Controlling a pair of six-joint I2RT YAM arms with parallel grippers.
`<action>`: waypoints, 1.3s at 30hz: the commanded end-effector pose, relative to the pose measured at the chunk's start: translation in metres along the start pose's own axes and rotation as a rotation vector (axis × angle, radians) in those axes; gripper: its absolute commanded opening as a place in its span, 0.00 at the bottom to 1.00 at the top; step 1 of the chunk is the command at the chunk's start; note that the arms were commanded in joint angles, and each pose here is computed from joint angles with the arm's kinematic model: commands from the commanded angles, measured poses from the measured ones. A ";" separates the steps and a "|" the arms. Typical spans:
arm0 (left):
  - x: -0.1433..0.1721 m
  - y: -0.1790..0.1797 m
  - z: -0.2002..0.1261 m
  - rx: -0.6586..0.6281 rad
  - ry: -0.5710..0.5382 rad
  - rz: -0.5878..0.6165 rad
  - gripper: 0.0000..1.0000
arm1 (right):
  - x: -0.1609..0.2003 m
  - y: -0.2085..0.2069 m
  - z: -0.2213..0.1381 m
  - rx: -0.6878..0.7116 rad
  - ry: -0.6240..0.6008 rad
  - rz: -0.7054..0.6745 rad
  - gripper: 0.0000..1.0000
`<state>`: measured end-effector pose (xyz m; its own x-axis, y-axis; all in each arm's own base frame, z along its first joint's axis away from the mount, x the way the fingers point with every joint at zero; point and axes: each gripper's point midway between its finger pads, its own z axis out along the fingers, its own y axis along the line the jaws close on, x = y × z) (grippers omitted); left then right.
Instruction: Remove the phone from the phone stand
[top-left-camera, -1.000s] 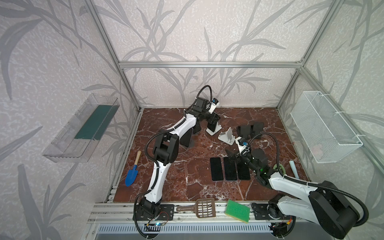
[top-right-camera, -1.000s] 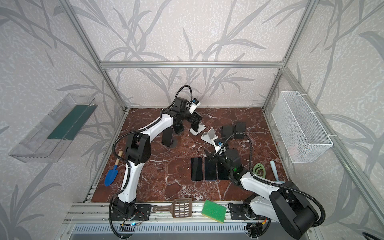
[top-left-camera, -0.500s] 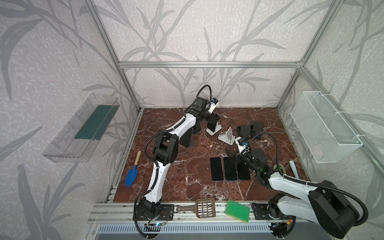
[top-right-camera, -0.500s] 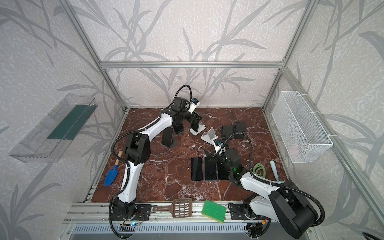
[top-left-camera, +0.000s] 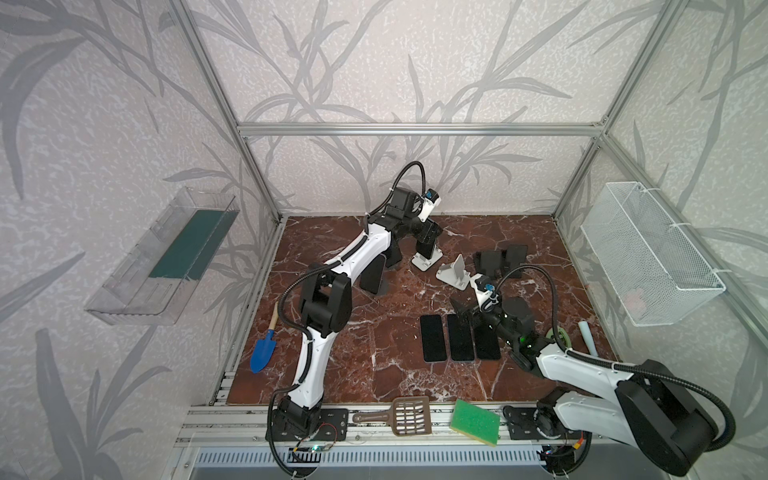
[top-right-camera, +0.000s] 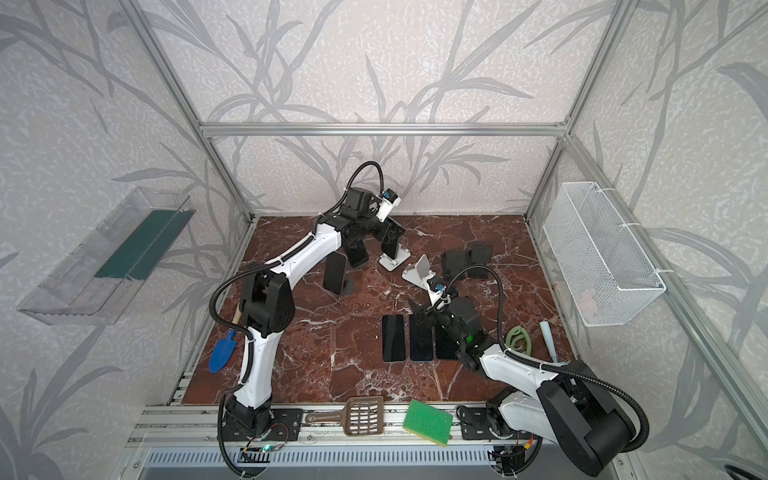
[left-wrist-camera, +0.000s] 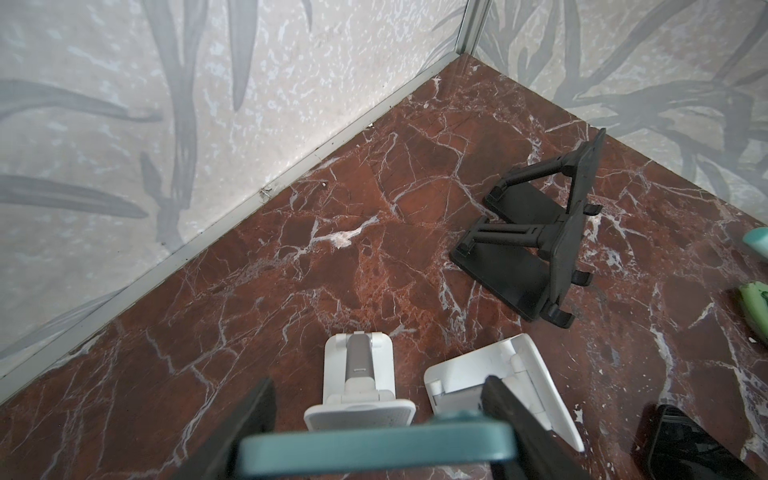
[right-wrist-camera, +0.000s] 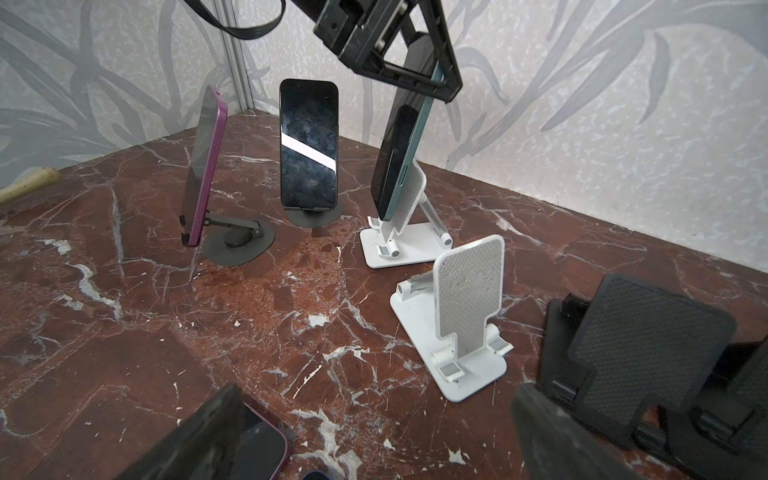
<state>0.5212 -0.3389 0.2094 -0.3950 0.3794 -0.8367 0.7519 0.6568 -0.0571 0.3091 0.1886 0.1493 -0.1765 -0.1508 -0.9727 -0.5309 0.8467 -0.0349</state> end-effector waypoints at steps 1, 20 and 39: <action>-0.047 -0.017 -0.040 -0.034 -0.108 0.052 0.42 | -0.018 -0.001 0.003 0.011 -0.047 0.004 0.99; 0.054 -0.065 -0.103 -0.245 0.054 -0.252 0.41 | -0.021 -0.004 -0.001 0.024 -0.062 0.011 0.99; 0.131 -0.084 -0.137 -0.289 0.264 -0.399 0.36 | -0.021 -0.007 -0.003 0.044 -0.072 0.011 0.99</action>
<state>0.3449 -0.2642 0.1736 -0.7474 0.2284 -0.6239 0.4008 0.9039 -0.1493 0.3118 0.1834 0.1582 -0.1574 -0.1307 -0.9788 -0.5000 0.8653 -0.0352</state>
